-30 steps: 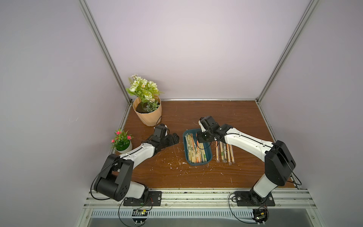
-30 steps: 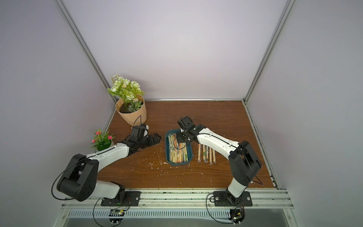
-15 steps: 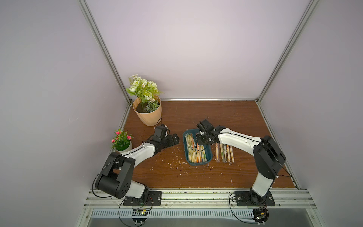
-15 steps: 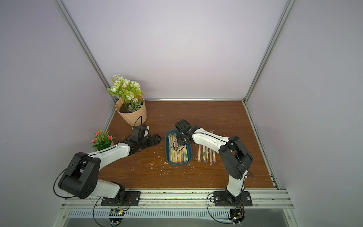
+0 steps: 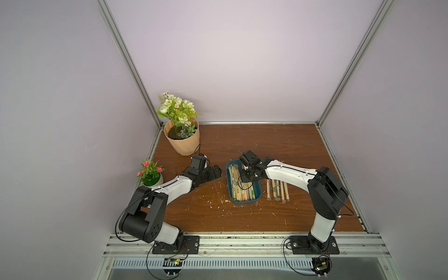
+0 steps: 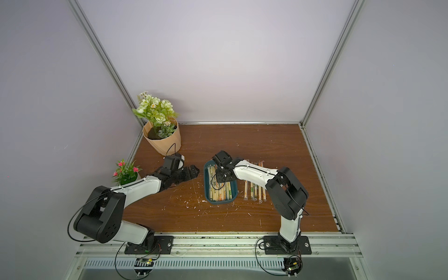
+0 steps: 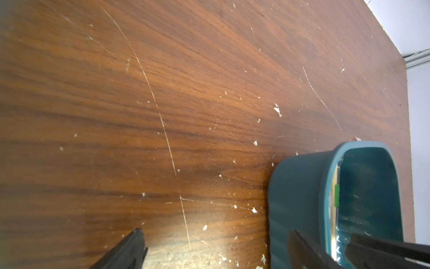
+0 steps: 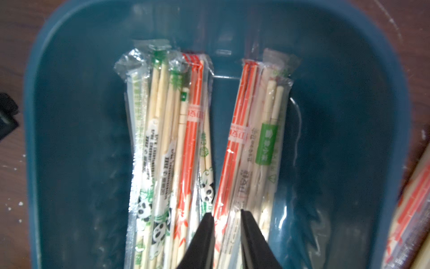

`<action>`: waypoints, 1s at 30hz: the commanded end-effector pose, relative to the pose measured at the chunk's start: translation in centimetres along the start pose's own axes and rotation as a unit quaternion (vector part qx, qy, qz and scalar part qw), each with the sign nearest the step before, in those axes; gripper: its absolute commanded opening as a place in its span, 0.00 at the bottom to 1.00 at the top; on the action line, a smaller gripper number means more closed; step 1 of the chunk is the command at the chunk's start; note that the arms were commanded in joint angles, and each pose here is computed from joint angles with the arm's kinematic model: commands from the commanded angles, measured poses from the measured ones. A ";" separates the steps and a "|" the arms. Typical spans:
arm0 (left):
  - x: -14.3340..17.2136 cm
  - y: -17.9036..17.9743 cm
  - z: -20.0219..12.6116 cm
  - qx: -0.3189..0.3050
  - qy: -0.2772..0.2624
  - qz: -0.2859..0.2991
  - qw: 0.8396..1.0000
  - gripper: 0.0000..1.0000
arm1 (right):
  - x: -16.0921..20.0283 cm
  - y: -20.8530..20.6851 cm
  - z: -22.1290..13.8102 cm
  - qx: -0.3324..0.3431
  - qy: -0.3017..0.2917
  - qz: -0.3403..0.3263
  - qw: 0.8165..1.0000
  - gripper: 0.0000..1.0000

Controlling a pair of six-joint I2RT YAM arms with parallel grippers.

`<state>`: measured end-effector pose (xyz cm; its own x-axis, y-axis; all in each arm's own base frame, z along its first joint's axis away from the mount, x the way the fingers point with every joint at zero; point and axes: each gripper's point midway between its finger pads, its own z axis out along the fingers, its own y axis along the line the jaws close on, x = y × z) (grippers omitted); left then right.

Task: Take the paired disposable chopsticks out of the storage box
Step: Pick up the paired disposable chopsticks from the storage box.

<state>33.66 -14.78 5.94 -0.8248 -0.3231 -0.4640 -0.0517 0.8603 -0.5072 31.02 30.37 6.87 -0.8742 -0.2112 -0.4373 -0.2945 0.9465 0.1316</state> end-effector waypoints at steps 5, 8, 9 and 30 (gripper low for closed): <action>0.1 0.5 0.0 -0.001 0.001 0.003 1.000 0.98 | 0.0 1.2 0.6 -0.011 0.007 0.001 1.000 0.26; 0.1 0.5 0.0 -0.001 0.001 0.004 1.000 0.98 | 0.3 1.1 1.2 -0.007 0.013 0.000 1.000 0.26; 0.2 0.5 0.0 -0.001 0.001 0.004 1.000 0.98 | 0.3 1.1 1.4 -0.007 0.015 -0.001 1.000 0.26; 0.2 0.5 0.1 0.000 0.003 0.003 1.000 0.98 | 1.0 1.0 2.8 0.004 0.036 -0.006 0.999 0.17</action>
<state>33.74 -14.84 6.05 -0.8235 -0.3226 -0.4667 -0.0462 0.8580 -0.5116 31.23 31.70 4.47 -0.8879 -0.2329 -0.3968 -0.3038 0.9444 0.1255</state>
